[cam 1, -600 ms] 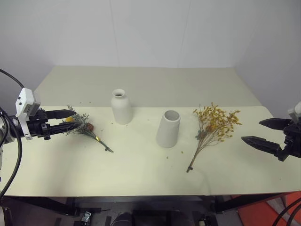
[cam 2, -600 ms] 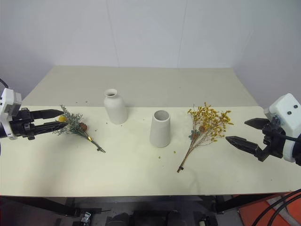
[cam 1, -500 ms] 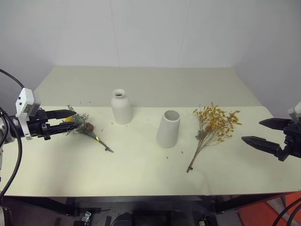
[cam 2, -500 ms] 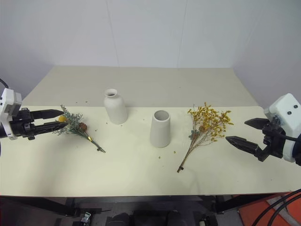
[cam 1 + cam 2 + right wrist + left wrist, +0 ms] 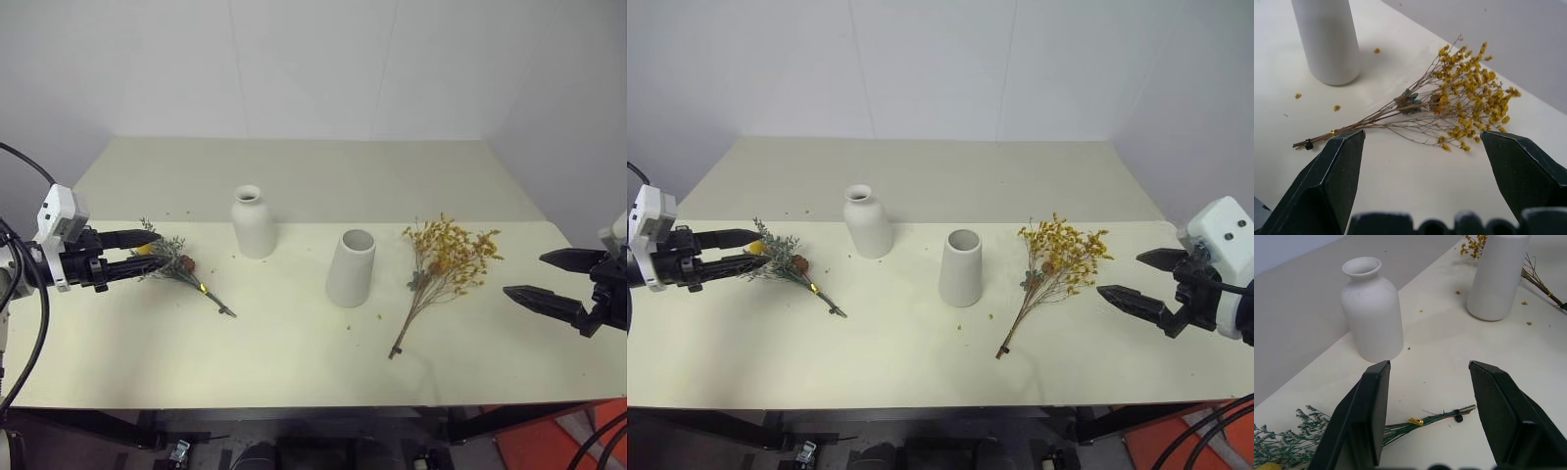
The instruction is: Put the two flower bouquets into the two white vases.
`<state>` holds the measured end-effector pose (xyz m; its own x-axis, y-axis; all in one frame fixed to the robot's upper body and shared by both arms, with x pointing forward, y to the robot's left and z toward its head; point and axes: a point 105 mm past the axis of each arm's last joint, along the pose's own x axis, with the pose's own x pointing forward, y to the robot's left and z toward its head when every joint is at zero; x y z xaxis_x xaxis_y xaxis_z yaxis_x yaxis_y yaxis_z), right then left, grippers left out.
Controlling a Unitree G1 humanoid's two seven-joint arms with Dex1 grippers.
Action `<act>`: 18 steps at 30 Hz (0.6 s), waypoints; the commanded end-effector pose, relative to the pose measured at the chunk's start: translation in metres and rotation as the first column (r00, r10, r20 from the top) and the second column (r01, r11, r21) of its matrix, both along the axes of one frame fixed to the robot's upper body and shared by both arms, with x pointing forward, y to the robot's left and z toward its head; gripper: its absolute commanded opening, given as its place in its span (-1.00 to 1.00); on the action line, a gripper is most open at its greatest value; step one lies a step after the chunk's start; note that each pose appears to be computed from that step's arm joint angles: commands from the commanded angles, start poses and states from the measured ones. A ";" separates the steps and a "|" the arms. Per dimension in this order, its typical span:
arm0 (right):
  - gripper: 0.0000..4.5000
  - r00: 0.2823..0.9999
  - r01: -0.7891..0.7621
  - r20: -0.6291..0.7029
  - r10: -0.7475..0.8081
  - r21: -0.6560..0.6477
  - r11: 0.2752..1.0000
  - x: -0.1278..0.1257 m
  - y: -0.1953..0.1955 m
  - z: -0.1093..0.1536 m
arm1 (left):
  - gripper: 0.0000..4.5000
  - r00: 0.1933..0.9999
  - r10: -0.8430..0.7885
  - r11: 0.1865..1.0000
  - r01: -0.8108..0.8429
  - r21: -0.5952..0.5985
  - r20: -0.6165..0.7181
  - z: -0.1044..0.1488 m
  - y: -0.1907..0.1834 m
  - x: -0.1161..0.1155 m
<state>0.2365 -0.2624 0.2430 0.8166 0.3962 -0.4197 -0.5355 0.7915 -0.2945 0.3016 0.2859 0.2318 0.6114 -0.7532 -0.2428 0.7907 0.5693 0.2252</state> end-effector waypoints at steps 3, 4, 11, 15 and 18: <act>0.97 0.996 0.071 -0.046 -0.070 0.038 0.997 0.004 0.005 0.008 | 0.24 0.997 -0.056 0.998 0.055 0.013 0.061 0.016 -0.012 0.000; 0.97 0.995 0.077 -0.061 -0.074 0.054 0.996 0.005 0.008 0.008 | 0.24 0.995 -0.074 0.997 0.073 0.012 0.068 0.017 -0.015 -0.001; 0.97 0.973 0.195 -0.160 -0.166 0.186 0.963 0.027 0.025 -0.017 | 0.24 0.953 -0.297 0.955 0.295 0.043 0.056 0.012 -0.067 -0.009; 0.97 0.955 0.273 -0.192 -0.225 0.276 0.922 0.040 0.033 -0.033 | 0.24 0.906 -0.423 0.906 0.421 0.042 0.033 0.006 -0.094 -0.009; 0.97 0.923 0.373 -0.229 -0.310 0.332 0.866 0.048 0.038 -0.051 | 0.24 0.859 -0.512 0.857 0.509 0.081 0.017 0.004 -0.109 -0.007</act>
